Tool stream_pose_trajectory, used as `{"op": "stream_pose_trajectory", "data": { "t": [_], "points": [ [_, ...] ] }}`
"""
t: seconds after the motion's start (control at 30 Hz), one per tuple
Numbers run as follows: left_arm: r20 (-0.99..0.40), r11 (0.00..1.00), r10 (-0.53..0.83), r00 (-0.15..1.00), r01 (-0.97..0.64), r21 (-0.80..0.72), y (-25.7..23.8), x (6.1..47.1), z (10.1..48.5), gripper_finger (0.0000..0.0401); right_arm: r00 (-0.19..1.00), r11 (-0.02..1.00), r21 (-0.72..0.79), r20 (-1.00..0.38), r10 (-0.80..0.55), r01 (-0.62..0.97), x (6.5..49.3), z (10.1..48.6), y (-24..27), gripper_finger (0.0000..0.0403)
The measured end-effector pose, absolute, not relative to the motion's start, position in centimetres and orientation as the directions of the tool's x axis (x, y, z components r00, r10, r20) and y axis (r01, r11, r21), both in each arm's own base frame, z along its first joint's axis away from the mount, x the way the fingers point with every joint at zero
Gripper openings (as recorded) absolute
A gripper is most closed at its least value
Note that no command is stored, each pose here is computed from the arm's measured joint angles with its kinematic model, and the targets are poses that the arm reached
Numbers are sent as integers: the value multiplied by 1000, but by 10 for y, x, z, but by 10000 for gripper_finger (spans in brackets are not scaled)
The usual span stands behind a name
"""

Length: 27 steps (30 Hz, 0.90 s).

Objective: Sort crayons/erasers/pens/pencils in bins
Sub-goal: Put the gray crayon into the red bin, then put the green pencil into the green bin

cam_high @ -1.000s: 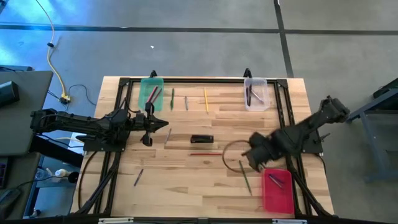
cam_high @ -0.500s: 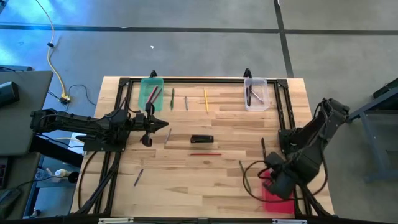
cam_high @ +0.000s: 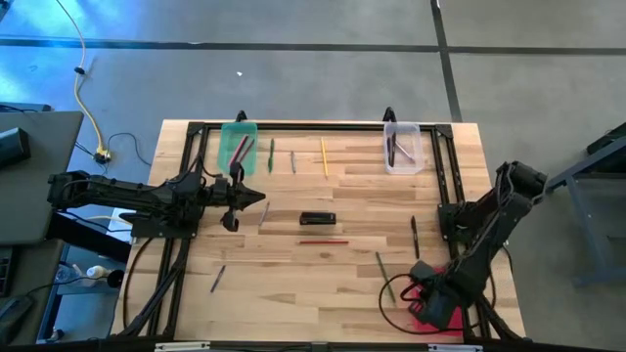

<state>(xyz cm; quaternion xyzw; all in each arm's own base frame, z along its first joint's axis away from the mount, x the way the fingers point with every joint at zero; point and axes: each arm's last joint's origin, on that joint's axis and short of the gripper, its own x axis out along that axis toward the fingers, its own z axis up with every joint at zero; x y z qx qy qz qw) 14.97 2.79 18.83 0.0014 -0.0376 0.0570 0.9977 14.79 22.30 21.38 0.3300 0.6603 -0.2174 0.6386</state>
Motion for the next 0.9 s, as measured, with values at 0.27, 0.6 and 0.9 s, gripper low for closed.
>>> {"op": "stream_pose_trajectory", "data": {
  "t": [0.27,0.6,0.9],
  "points": [
    [68,994,113,991,-113,-10,28,150,188,3,-50,702,81,-985,165,707,141,178,221,14],
    [67,993,114,991,-113,-14,28,150,187,3,-58,719,59,-989,138,692,139,172,216,17],
    [42,993,114,993,-113,-20,28,150,185,3,-138,724,45,-972,192,688,137,172,218,93]
  ]
}}
